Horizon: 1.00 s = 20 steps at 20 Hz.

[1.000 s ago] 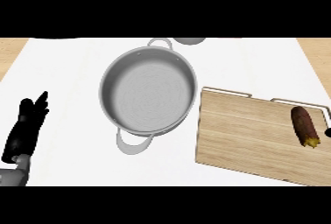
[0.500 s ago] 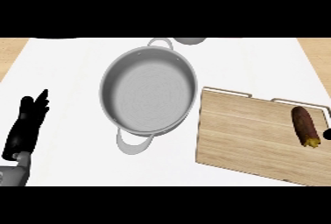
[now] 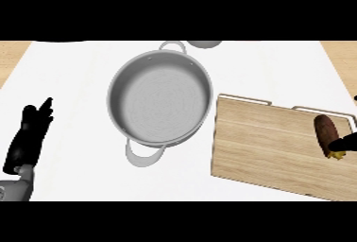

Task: Pick the sweet potato from the tray and place it in the pot

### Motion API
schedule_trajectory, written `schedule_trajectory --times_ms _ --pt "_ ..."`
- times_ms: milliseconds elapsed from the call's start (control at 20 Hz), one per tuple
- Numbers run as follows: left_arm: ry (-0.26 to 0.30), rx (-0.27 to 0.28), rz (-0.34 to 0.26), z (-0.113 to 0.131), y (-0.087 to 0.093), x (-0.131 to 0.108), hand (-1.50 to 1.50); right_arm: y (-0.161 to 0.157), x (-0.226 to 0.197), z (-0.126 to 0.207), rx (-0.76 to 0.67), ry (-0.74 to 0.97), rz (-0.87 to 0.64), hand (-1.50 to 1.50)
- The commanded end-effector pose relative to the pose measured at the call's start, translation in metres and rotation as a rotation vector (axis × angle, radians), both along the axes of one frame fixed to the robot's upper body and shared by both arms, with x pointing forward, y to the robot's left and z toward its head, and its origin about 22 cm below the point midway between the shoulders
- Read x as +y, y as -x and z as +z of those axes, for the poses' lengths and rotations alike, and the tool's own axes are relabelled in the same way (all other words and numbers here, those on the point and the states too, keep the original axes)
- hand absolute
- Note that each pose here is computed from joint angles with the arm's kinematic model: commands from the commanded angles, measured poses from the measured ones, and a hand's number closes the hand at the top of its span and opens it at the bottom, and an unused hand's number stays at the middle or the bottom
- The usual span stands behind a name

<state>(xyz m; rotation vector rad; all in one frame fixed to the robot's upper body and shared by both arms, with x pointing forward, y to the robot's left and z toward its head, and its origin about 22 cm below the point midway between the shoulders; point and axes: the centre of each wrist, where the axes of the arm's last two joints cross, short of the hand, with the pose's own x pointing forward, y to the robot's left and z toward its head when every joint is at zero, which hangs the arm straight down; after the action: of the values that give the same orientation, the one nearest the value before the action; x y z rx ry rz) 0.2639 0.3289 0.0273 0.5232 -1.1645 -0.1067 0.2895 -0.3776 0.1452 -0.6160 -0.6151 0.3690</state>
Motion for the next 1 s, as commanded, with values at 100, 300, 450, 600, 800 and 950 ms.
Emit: schedule_trajectory --times_ms 100,300,450,600,800,950 --pt "0.016 0.017 0.012 -0.011 -0.011 0.008 0.00 -0.006 0.002 -0.023 0.038 0.006 -0.001 -1.50" --pt "-0.006 0.006 0.001 -0.008 0.011 0.006 0.00 0.003 0.010 -0.046 -0.006 0.017 0.021 -1.50" --pt "0.008 0.017 -0.001 -0.002 0.002 0.008 0.00 -0.005 0.003 -0.051 0.026 0.028 0.024 -1.50" --pt "0.029 0.016 -0.003 -0.006 0.009 0.009 0.00 -0.018 0.001 -0.059 0.070 0.049 0.003 -1.50" --pt "-0.005 0.010 0.000 0.008 -0.007 -0.007 0.00 -0.031 0.010 -0.059 0.106 0.005 0.005 -1.50" --pt "-0.002 0.000 -0.009 -0.009 -0.007 0.002 0.00 -0.024 -0.003 -0.076 0.113 -0.003 0.005 -1.50"
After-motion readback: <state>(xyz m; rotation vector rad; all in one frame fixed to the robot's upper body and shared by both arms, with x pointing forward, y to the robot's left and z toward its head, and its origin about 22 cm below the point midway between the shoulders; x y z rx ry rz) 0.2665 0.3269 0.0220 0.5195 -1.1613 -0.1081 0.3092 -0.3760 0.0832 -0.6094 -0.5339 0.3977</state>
